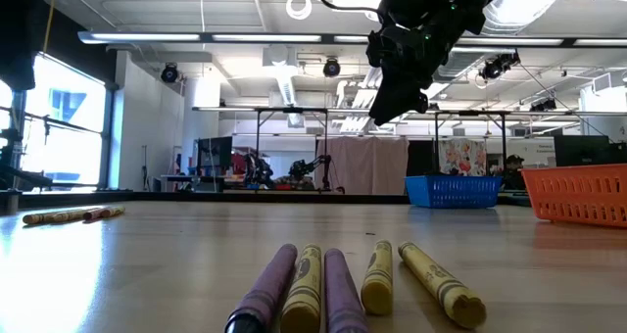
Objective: Sort crayons
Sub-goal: Put the yellow crayon into the orange basket
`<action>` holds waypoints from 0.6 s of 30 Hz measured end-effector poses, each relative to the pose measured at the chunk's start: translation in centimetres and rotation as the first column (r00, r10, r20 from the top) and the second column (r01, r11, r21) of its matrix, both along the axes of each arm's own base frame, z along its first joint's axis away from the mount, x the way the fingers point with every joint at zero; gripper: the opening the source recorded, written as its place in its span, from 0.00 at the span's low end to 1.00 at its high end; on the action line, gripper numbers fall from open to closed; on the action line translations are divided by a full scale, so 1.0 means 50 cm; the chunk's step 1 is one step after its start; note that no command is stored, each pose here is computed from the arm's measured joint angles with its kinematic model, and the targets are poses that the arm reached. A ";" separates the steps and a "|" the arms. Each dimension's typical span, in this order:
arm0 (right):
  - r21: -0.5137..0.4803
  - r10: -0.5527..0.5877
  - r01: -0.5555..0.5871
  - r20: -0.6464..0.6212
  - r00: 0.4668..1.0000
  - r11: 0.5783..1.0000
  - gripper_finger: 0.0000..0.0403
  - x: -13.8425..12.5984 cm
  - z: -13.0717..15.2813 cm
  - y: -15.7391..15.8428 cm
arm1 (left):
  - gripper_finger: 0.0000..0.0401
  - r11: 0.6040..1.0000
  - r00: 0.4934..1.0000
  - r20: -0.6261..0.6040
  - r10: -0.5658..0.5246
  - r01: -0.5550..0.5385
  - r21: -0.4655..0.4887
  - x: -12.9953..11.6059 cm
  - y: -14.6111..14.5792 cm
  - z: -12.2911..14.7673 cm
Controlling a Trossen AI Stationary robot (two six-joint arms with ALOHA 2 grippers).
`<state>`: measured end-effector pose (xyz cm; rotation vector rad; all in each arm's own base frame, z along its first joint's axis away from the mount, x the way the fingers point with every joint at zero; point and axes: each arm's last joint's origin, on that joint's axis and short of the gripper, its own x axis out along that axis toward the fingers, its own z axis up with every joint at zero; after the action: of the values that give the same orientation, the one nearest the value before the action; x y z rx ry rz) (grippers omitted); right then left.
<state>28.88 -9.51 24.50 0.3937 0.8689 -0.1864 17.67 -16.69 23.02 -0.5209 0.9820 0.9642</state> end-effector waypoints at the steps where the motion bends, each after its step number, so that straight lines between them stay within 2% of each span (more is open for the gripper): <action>1: 0.000 0.000 0.000 0.000 1.000 1.000 0.29 0.000 0.000 0.000 | 0.17 1.000 1.000 -0.023 -0.002 0.002 0.014 0.010 0.013 -0.004; 7: 0.000 0.000 0.000 0.000 1.000 1.000 0.29 0.000 0.000 0.000 | 0.17 0.999 0.990 -0.133 0.048 -0.045 0.024 0.047 0.087 -0.048; 15: 0.000 0.000 0.000 0.000 1.000 1.000 0.29 0.000 0.000 0.000 | 0.17 0.982 0.975 -0.115 0.188 -0.189 0.007 0.064 0.145 -0.094; 18: 0.000 0.000 0.000 0.000 1.000 1.000 0.29 0.000 0.000 0.000 | 0.17 0.978 0.974 -0.107 0.202 -0.205 -0.022 0.063 0.150 -0.112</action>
<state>28.89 -9.50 24.50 0.3935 0.8690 -0.1861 20.81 -9.22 17.43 -0.6121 1.0541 1.1699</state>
